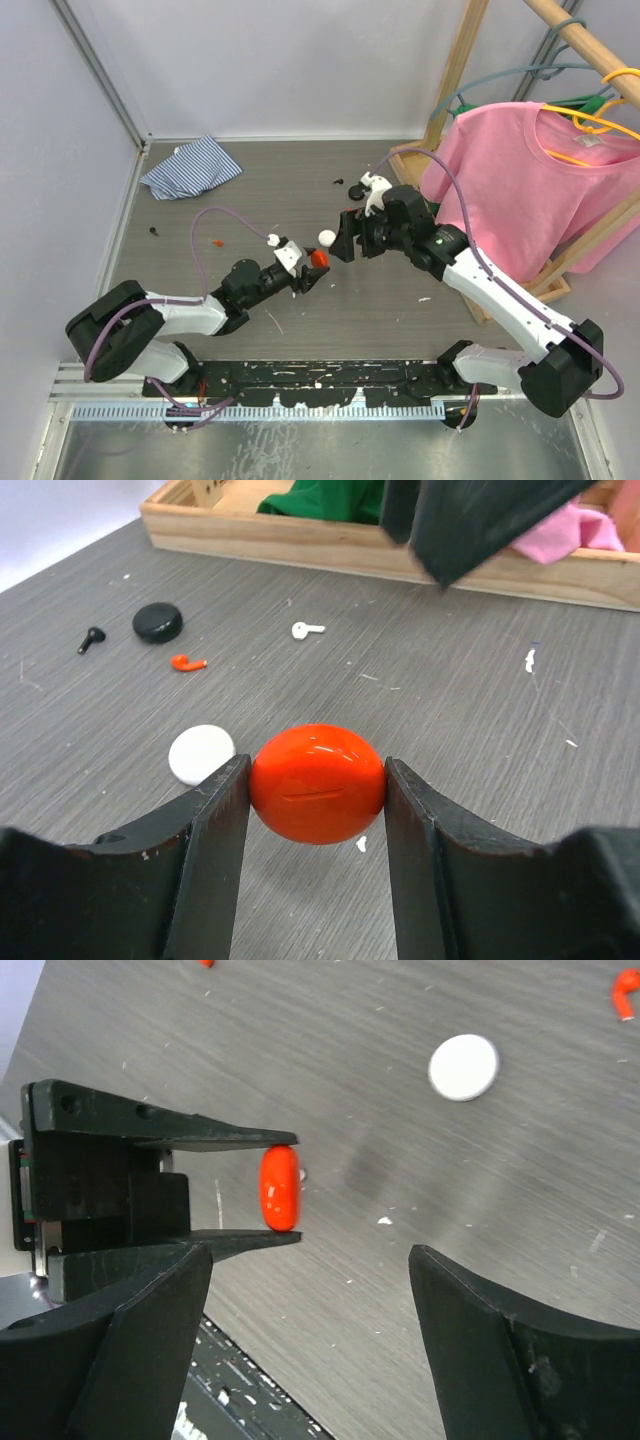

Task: Insert the wireless bluetooth earbuds into the charging case
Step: Pick up the charging case at the center of the board.

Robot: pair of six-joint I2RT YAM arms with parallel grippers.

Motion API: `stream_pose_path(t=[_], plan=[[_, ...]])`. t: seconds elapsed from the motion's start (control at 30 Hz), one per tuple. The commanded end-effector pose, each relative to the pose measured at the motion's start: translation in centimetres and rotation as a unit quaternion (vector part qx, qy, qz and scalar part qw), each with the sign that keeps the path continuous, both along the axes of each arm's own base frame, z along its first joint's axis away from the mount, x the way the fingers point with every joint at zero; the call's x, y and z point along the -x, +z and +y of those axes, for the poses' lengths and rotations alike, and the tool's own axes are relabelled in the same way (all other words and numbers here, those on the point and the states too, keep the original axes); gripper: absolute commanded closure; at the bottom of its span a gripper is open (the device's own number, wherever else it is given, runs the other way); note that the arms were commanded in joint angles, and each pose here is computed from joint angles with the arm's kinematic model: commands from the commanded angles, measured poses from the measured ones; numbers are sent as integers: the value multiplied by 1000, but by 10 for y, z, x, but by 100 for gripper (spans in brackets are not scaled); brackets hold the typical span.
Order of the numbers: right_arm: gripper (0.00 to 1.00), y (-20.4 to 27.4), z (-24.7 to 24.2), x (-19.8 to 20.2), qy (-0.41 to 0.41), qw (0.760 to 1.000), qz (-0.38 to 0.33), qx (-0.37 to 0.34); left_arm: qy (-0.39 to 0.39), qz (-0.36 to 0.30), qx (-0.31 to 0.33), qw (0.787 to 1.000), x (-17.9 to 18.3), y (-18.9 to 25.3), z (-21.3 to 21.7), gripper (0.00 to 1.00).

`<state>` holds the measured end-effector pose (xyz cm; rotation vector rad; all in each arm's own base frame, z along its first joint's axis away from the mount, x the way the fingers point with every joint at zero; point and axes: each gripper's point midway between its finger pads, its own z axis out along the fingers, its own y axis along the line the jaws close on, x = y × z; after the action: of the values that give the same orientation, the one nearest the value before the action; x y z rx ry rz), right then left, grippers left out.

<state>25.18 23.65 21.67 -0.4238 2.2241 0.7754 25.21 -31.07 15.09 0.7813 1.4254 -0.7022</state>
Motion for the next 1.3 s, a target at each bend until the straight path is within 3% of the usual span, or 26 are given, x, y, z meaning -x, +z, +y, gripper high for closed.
stream_pose_path(t=[0.0,0.27,0.47,1.27], plan=[[17,25,34,6,42,998,-31,-33,-39,-70,55,995,11,42,-8,56],[35,4,47,3,48,998,-31,23,-63,-82,62,993,23,51,-7,56],[43,2,51,1,50,998,-36,34,-62,-87,64,992,25,54,-4,56],[57,-8,66,13,68,996,-32,57,-50,-82,72,993,23,59,-1,57]])
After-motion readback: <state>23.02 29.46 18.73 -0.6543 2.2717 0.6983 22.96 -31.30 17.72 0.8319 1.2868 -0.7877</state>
